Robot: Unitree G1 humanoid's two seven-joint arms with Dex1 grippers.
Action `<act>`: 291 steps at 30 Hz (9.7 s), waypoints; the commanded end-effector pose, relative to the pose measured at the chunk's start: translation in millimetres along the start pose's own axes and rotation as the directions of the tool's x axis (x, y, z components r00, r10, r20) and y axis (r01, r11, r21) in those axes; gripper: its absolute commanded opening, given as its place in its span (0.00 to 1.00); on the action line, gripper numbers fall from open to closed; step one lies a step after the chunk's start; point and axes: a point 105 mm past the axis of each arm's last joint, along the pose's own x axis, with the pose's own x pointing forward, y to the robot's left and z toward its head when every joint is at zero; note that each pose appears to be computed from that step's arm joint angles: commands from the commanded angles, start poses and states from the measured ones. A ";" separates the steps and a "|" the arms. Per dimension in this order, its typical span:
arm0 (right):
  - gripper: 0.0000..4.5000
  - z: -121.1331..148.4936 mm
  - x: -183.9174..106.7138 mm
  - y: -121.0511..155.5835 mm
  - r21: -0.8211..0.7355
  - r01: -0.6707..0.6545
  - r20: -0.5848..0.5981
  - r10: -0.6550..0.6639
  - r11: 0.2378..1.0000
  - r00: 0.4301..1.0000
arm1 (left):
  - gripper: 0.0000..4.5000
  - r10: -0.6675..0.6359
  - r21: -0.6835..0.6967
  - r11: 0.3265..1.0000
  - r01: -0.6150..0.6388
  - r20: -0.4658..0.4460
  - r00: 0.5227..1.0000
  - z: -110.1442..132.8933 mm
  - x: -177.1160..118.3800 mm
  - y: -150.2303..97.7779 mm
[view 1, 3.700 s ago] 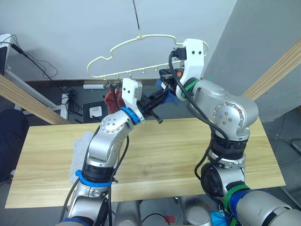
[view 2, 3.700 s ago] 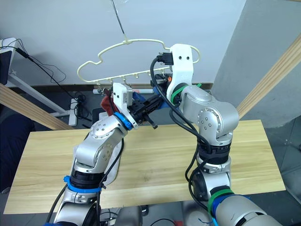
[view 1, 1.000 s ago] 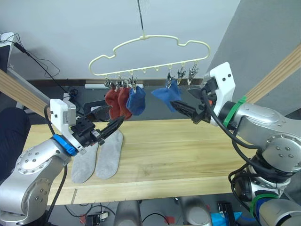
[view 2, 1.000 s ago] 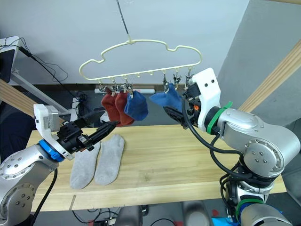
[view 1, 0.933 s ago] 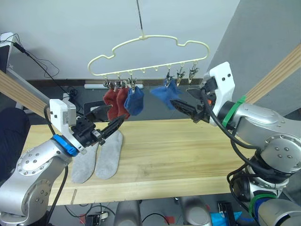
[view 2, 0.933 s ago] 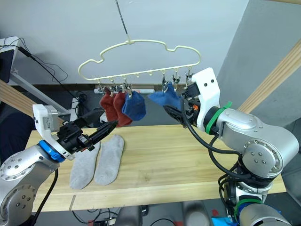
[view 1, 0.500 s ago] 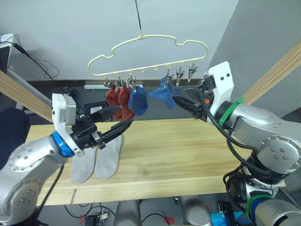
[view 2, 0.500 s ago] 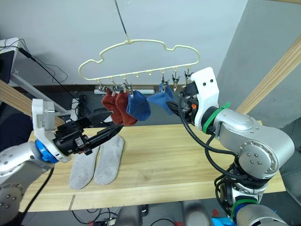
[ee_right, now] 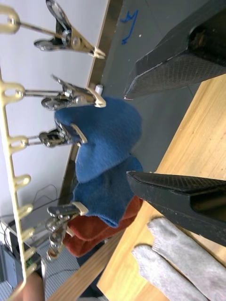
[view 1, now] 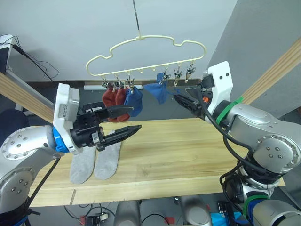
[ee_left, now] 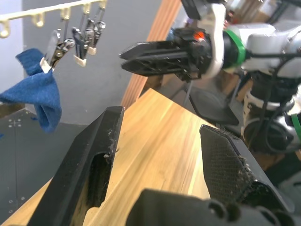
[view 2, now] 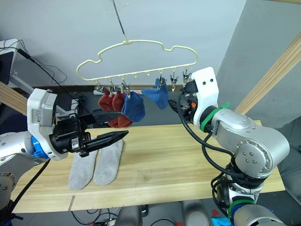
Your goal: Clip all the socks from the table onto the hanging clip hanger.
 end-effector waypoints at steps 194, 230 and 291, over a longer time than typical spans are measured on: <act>0.00 36.1 44.4 -23.7 0.058 0.222 0.080 -0.226 0.973 0.971 | 0.99 0.464 0.070 0.716 -0.694 -0.791 0.399 -234.0 -25.4 64.0; 0.00 38.7 46.3 -20.7 0.070 0.202 0.087 -0.208 0.977 0.974 | 0.01 0.377 -0.175 0.795 -0.581 -0.607 0.699 -176.9 1.8 46.0; 0.00 54.7 49.7 -2.8 0.120 0.159 0.102 -0.171 0.980 0.980 | 0.01 0.178 -0.162 0.970 -0.182 -0.041 0.983 -63.0 143.2 47.1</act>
